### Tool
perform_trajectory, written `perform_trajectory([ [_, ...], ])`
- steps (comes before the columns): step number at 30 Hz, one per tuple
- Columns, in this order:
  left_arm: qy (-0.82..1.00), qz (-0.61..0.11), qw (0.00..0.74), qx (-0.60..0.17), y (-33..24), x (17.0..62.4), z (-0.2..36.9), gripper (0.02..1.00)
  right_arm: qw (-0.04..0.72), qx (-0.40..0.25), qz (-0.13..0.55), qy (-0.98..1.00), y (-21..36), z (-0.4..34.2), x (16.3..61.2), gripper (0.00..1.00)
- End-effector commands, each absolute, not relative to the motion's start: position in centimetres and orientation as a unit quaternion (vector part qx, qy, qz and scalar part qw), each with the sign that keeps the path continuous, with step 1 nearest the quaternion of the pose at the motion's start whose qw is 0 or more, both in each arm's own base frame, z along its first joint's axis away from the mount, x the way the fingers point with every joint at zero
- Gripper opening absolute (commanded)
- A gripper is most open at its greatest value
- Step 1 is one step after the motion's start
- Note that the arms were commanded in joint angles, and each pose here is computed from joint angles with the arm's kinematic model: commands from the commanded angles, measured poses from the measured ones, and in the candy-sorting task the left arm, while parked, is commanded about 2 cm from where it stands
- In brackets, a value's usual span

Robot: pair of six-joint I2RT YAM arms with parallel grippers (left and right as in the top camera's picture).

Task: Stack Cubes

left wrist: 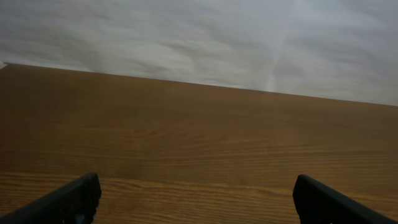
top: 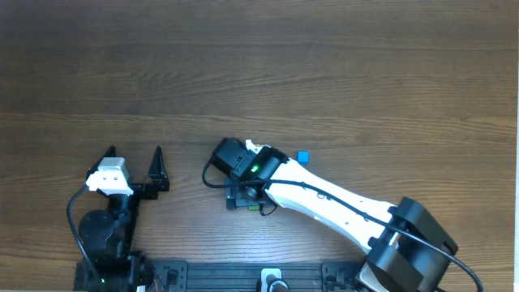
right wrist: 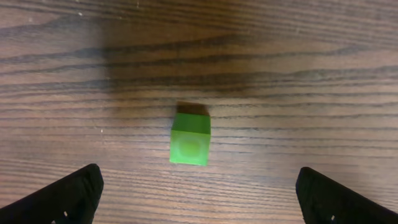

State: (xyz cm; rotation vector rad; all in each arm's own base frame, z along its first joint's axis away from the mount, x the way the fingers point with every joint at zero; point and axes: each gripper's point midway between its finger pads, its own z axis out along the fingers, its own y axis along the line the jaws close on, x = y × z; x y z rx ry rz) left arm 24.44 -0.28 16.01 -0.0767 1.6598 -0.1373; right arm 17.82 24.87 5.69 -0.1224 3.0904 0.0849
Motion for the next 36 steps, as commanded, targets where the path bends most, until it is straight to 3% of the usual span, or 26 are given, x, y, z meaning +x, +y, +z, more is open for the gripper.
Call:
perform_trajectory([
  [1, 0.736, -0.062, 0.674, -0.022, -0.6, 24.4, 15.9, 1.000, 0.033, -0.021, 0.019, 0.999, 25.4, 5.0, 18.0, 0.993],
  [22, 0.736, -0.062, 0.674, -0.022, -0.6, 24.4, 15.9, 1.000, 0.021, -0.015, 0.010, 1.000, 24.7, 0.8, 17.0, 0.980],
  [29, 0.736, -0.062, 0.674, -0.022, -0.6, 24.4, 15.9, 1.000, 0.021, -0.016, 0.010, 1.000, 24.7, 0.7, 17.0, 0.851],
  [36, 0.736, -0.062, 0.674, -0.022, -0.6, 24.4, 15.9, 0.998, 0.018, -0.017, 0.006, 1.000, 24.9, -0.2, 17.0, 0.798],
])
